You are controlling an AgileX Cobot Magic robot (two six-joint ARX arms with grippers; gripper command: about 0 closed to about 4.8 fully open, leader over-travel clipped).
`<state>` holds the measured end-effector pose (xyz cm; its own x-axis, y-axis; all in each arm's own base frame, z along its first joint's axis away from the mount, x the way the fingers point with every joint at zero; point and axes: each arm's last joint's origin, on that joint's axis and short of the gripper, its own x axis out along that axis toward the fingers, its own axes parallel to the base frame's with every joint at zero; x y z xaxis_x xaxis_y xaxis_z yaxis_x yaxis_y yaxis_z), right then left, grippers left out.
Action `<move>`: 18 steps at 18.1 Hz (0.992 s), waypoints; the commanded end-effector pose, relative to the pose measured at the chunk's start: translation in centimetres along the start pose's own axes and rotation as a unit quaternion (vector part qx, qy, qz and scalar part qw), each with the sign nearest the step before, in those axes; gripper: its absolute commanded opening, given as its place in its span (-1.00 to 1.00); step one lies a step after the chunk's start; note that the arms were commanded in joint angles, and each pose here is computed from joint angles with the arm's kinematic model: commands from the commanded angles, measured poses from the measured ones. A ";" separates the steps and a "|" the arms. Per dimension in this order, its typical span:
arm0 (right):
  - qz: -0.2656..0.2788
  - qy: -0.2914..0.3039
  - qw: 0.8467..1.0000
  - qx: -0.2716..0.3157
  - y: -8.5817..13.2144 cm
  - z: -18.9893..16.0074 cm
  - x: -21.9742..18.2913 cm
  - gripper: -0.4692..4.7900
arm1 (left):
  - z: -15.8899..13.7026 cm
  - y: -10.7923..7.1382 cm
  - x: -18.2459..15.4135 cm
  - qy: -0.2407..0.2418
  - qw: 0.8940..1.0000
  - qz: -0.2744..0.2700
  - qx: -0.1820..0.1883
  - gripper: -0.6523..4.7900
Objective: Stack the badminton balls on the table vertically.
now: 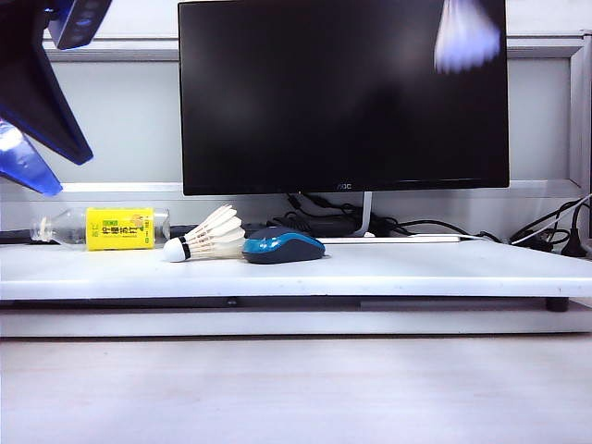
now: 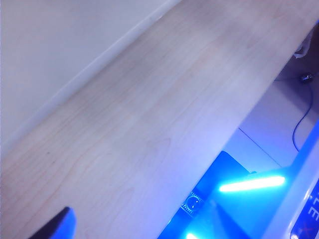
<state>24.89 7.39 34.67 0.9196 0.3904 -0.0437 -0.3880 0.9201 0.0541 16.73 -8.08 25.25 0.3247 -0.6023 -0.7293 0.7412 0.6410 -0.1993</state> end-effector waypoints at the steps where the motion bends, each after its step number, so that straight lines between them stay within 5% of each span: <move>1: 0.002 -0.074 0.997 -0.005 -0.1 -2.7 -0.2 -0.40 | 0.1 0.0 0.0 -0.004 1.000 -0.003 0.004 0.58; 4: 0.004 -0.123 0.992 -0.012 -0.3 -6.3 -0.3 -0.40 | 0.1 0.0 0.0 -0.006 1.000 -0.003 0.005 0.58; 8: 0.002 -0.080 0.997 -0.006 -0.8 -9.5 2.4 -0.40 | 0.1 0.0 0.0 -0.007 1.000 -0.002 0.006 0.58; 18: 0.003 -0.115 0.993 -0.011 -1.8 -17.5 7.2 -0.40 | 0.0 0.1 0.2 -0.011 1.000 0.003 0.008 0.58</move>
<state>30.98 9.11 16.46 0.9090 0.3889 0.1498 -0.3978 0.9169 0.0329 16.85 -8.13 25.11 0.3367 -0.6067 -0.7201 0.7443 0.6399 -0.1911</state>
